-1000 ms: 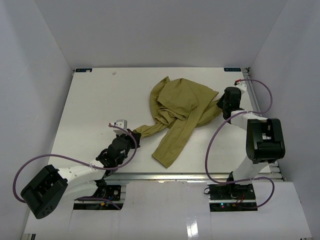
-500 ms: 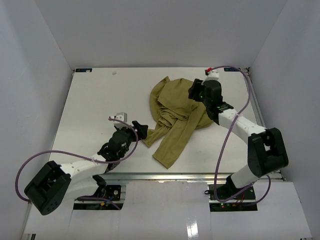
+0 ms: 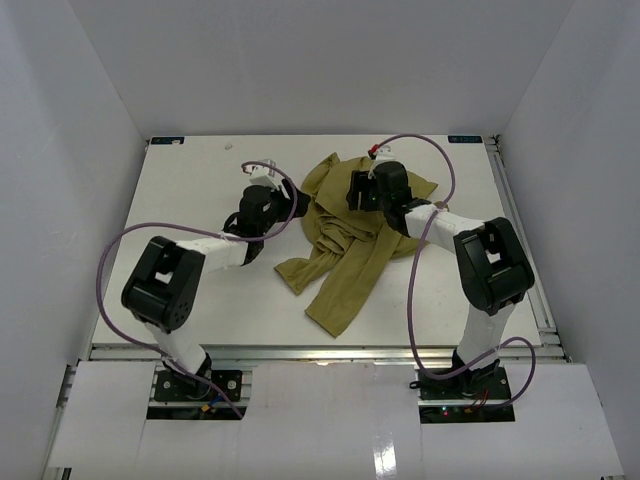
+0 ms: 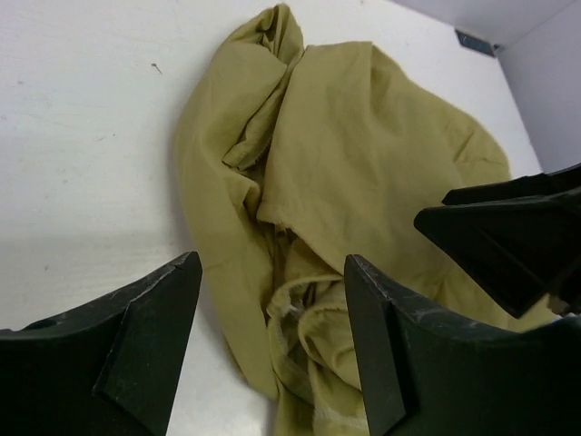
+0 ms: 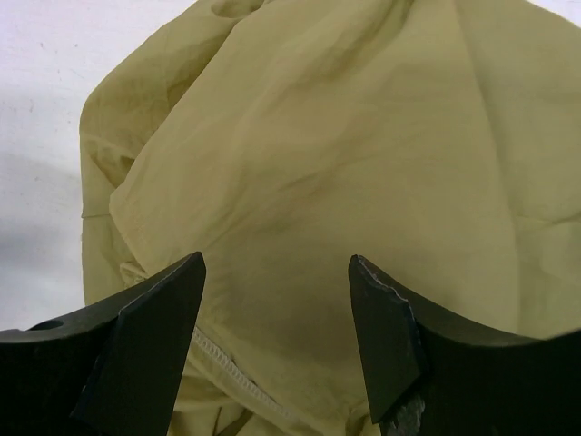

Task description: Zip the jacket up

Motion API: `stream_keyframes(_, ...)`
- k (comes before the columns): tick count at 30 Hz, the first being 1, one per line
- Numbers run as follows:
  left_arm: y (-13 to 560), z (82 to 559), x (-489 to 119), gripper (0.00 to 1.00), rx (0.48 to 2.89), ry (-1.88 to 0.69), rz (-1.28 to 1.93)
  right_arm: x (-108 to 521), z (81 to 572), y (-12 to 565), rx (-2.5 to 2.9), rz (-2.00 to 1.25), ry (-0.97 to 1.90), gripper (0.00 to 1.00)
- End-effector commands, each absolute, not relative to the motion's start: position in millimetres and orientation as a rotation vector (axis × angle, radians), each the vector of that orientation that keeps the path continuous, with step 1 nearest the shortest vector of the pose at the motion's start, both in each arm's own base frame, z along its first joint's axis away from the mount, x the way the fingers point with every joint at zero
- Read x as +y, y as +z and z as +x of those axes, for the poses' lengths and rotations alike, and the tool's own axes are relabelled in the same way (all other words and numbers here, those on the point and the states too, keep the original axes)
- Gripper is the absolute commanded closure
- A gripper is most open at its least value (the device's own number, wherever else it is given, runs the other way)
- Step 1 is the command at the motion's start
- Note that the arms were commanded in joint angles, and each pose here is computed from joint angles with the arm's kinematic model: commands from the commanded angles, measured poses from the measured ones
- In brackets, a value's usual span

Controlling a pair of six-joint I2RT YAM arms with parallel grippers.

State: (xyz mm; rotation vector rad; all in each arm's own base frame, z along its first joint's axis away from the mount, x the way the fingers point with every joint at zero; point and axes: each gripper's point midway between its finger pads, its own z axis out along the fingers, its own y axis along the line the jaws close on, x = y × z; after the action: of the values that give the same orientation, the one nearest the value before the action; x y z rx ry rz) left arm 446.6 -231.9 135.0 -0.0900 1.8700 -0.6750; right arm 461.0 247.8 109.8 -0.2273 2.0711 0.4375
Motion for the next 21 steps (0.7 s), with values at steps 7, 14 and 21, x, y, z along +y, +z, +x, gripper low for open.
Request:
stream_keyframes(7,77.3,480.6,-259.1,0.30,2.017,-0.733,0.030,285.1,474.1,100.3,2.080,-0.274,0.389,0.28)
stream_keyframes(14,72.0,486.2,-261.8,0.77,2.018,-0.746,0.048,280.7,470.0,88.5,2.094,-0.277,0.366,0.39)
stream_keyframes(21,101.6,493.5,-231.4,1.00,1.991,-0.661,-0.027,243.6,479.5,137.5,2.016,-0.219,0.233,0.92)
